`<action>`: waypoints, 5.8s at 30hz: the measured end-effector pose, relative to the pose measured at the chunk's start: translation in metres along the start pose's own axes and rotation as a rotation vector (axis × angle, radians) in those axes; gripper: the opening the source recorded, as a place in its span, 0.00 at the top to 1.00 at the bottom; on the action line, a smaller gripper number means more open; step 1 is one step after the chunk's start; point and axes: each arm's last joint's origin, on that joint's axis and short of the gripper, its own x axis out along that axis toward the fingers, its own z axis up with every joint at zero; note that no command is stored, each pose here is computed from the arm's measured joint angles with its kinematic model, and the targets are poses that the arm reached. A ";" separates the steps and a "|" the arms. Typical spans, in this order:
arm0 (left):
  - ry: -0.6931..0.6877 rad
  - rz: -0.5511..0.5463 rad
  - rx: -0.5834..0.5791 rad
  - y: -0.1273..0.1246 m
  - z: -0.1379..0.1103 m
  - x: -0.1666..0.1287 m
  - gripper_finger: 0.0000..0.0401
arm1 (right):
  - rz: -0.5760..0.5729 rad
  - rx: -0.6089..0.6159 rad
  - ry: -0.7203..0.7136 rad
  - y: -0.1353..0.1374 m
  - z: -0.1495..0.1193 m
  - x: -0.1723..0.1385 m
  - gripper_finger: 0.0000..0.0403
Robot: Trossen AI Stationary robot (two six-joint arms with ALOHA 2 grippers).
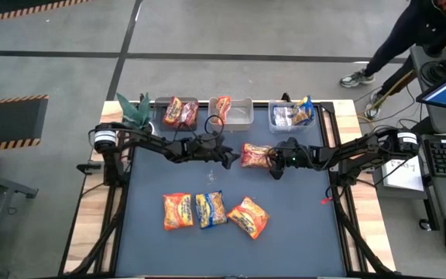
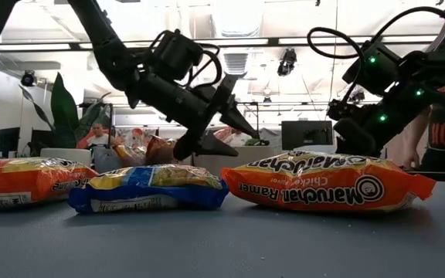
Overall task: Sort Maruchan noodles
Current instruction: Put the red noodle pack into the transparent black bin Put the blue noodle pack into the transparent white bin
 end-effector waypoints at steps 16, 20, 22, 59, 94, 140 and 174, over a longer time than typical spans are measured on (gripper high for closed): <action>0.028 -0.035 -0.074 0.005 -0.009 0.019 0.33 | -0.041 -0.008 0.040 -0.001 -0.009 0.012 0.98; 0.026 -0.062 -0.091 0.006 -0.010 0.022 0.33 | -0.043 -0.009 0.047 0.000 -0.014 0.020 0.98; 0.022 -0.072 -0.110 0.007 -0.009 0.022 0.33 | -0.043 -0.012 0.053 0.000 -0.016 0.023 0.98; 0.089 -0.212 -0.123 0.010 -0.006 0.074 0.49 | -0.025 0.009 0.022 0.001 -0.015 0.025 0.98; 0.107 -0.222 0.110 0.002 0.001 0.062 0.78 | 0.069 0.181 -0.179 0.001 0.023 -0.025 0.54; -0.134 0.940 0.638 -0.022 0.122 -0.184 0.79 | 0.120 0.189 -0.397 -0.001 0.045 -0.059 0.54; 0.478 1.251 0.482 0.059 0.140 -0.136 0.80 | 0.080 0.183 -0.353 -0.001 0.041 -0.050 0.54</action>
